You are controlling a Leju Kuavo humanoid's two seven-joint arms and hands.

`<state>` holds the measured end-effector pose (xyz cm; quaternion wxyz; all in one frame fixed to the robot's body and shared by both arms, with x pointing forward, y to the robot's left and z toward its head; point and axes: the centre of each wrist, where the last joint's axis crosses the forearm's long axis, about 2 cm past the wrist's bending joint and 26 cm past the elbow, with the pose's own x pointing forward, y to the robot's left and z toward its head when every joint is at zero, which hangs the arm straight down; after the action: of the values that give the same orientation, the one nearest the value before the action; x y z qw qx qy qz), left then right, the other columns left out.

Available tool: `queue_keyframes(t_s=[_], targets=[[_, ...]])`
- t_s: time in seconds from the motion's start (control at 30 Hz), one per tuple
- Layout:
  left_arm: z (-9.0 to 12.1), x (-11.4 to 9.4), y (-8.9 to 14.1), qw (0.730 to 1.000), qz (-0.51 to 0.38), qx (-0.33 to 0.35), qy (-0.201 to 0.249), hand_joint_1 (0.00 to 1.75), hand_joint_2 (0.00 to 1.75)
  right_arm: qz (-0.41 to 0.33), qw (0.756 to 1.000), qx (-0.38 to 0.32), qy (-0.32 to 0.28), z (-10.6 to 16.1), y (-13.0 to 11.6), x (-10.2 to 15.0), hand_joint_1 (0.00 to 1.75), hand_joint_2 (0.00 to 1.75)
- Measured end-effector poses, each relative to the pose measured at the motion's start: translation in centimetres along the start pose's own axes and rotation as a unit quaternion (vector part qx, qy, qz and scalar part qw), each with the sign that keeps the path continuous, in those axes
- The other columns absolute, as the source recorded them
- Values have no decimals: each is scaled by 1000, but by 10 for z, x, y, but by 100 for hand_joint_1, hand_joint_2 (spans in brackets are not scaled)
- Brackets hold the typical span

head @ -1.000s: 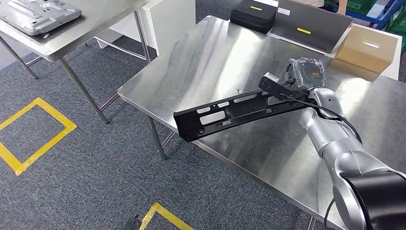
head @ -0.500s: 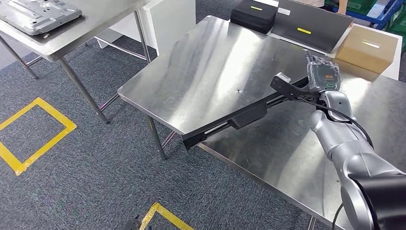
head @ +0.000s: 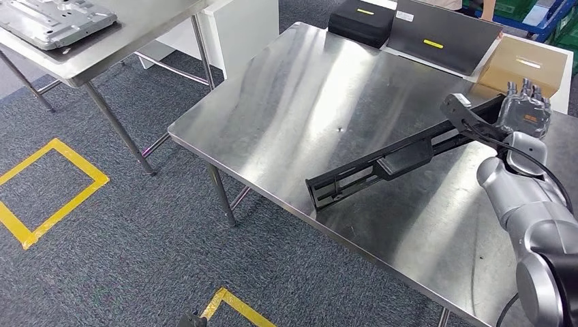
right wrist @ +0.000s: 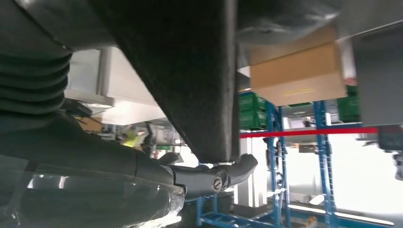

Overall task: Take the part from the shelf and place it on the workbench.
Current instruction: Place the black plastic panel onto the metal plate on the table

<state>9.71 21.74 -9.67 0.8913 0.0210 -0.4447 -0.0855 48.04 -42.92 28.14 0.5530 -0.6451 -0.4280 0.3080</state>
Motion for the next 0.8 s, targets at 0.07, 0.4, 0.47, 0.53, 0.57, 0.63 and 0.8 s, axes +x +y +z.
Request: queue_keyframes(t_s=[0.07,0.4,0.47,0.53,0.57,0.63,0.8], targets=[[0,0,0,1000,0,0,0,0,0,0,1000,0,0,0,0,0,0,0],[0,0,0,1000,0,-7,-1,0,0,14,999,33,19,-8,-9,-15,0,0],[0,0,0,1000,0,-9,-1,0,0,22,998,59,21,-8,-8,-15,0,0],[0,0,0,1000,1,-9,-1,0,0,27,996,82,22,-8,-6,-15,0,0],[0,0,0,1000,1,-9,-1,0,0,29,995,89,22,-8,-5,-15,0,0],[0,0,0,1000,1,-8,0,0,0,34,995,97,22,-7,-5,-13,0,0],[0,0,0,1000,2,-8,-3,0,0,56,989,132,32,-9,-9,-9,0,0]])
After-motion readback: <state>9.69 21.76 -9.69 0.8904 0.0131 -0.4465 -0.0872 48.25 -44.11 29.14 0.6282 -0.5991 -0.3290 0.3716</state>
